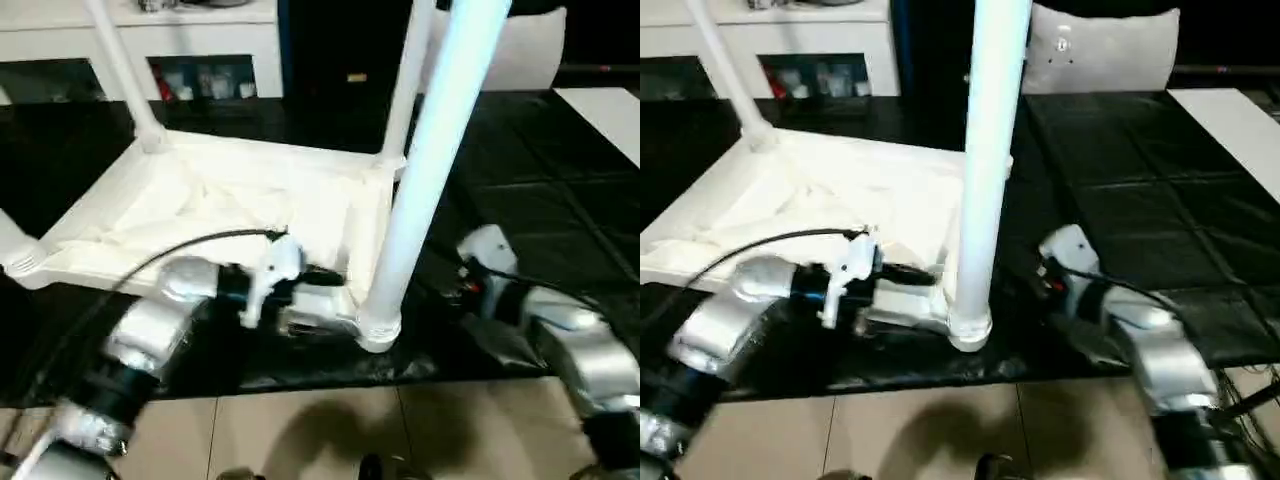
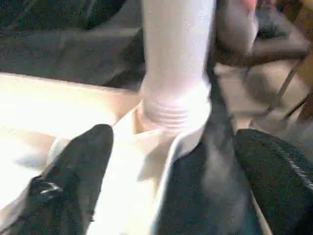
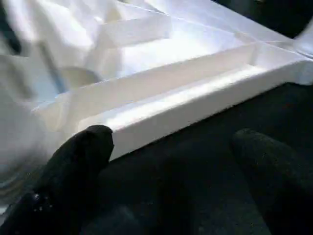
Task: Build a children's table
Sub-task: Rotate table base, then rotate leg to tighten
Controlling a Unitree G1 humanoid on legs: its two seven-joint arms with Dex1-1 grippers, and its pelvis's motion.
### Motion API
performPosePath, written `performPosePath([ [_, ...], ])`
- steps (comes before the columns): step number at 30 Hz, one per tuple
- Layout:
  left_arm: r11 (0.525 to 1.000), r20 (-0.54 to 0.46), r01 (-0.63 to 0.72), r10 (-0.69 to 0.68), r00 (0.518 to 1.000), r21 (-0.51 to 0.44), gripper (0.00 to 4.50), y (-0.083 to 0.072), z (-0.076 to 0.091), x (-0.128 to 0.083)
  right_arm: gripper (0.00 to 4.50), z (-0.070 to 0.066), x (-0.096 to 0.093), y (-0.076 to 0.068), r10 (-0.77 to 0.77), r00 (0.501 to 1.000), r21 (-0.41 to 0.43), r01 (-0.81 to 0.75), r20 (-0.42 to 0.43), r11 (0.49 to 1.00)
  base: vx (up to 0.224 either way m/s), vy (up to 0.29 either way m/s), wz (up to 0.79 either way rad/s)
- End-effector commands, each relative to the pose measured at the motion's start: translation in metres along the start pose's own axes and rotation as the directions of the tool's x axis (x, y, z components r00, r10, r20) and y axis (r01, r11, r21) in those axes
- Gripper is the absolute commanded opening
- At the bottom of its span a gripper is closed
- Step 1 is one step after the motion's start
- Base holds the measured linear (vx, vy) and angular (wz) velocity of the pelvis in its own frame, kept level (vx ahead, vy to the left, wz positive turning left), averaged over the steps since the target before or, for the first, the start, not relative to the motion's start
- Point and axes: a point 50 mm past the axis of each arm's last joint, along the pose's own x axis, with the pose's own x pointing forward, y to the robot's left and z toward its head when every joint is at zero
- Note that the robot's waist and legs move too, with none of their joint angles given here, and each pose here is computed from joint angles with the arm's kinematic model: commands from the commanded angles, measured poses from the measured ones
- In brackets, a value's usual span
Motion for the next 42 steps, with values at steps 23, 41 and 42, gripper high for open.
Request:
performPosePath([
  [23, 0.986, -0.175, 0.151, -0.138, 0.975, 0.066, 2.29, 0.022, -0.016, 0.007, 4.5, 0.013, -0.036, 0.028, 0.379, 0.925, 0.039, -0.378, -0.029, 0.925, 0.0, 0.0, 0.0],
  [41, 0.964, -0.271, 0.248, -0.214, 0.939, 0.098, 0.81, 0.027, -0.019, 0.012, 4.5, 0.013, -0.044, 0.031, 0.41, 0.912, 0.072, -0.408, -0.023, 0.91, 0.0, 0.0, 0.0],
  [42, 0.964, -0.271, 0.248, -0.214, 0.939, 0.098, 0.81, 0.027, -0.019, 0.012, 4.5, 0.013, -0.044, 0.031, 0.41, 0.912, 0.072, -0.408, -0.023, 0.91, 0.0, 0.0, 0.0],
])
